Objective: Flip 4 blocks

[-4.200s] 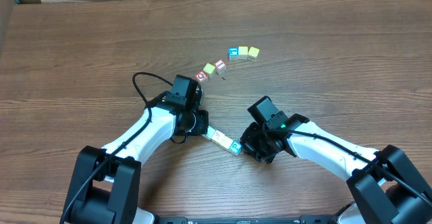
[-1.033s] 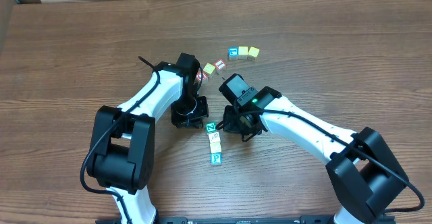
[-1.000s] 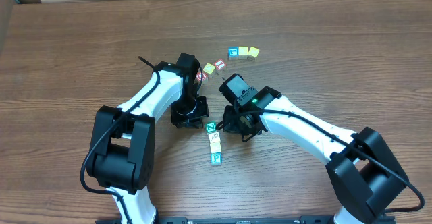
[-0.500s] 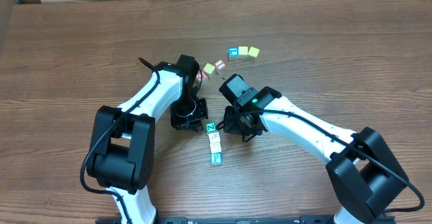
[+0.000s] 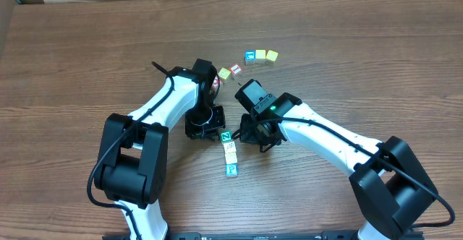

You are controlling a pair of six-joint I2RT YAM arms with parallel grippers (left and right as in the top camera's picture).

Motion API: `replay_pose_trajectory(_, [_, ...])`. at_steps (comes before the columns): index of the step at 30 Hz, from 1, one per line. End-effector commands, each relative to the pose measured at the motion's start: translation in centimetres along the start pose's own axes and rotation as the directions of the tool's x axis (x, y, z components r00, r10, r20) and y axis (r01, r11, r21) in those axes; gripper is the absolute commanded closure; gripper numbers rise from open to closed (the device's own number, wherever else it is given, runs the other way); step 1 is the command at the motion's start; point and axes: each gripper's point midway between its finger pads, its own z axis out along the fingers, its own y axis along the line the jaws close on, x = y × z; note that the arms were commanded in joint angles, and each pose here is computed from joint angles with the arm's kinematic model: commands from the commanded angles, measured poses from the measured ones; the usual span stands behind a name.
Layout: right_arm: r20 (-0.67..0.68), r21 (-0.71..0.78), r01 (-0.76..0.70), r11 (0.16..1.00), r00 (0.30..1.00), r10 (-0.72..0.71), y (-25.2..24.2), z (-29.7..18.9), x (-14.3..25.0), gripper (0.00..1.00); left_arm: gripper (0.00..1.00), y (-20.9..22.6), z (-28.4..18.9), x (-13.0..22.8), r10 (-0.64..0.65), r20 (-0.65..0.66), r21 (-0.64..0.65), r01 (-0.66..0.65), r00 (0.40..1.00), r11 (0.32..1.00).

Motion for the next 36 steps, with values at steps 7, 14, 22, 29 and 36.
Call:
replay_pose_trajectory(7, [0.01, 0.014, 0.011, 1.0, 1.0, -0.011, -0.22, 0.17, -0.04, 0.96, 0.96, -0.5, 0.18, -0.11, 0.007, -0.007, 0.009, -0.007, 1.0, 1.0])
replay_pose_trajectory(14, [0.01, 0.014, 0.011, 1.0, 1.0, -0.011, -0.22, 0.17, -0.05, 0.96, 0.96, -0.56, 0.18, -0.25, 0.009, -0.001, 0.012, -0.009, 1.0, 1.0])
replay_pose_trajectory(22, [0.01, 0.014, 0.011, 1.0, 1.0, -0.011, -0.22, 0.17, -0.04, 0.96, 0.96, -0.68, 0.18, -0.5, 0.009, 0.009, 0.016, -0.009, 1.0, 1.0])
replay_pose_trajectory(29, [0.01, 0.014, 0.011, 1.0, 1.0, -0.011, -0.22, 0.17, -0.05, 0.96, 0.96, -0.78, 0.18, -0.44, 0.009, 0.006, 0.022, -0.009, 1.0, 1.0])
replay_pose_trajectory(36, [0.01, 0.014, 0.011, 1.0, 1.0, -0.011, -0.22, 0.17, -0.05, 0.96, 0.96, -0.77, 0.18, -0.42, 0.008, 0.005, 0.022, -0.008, 1.0, 1.0])
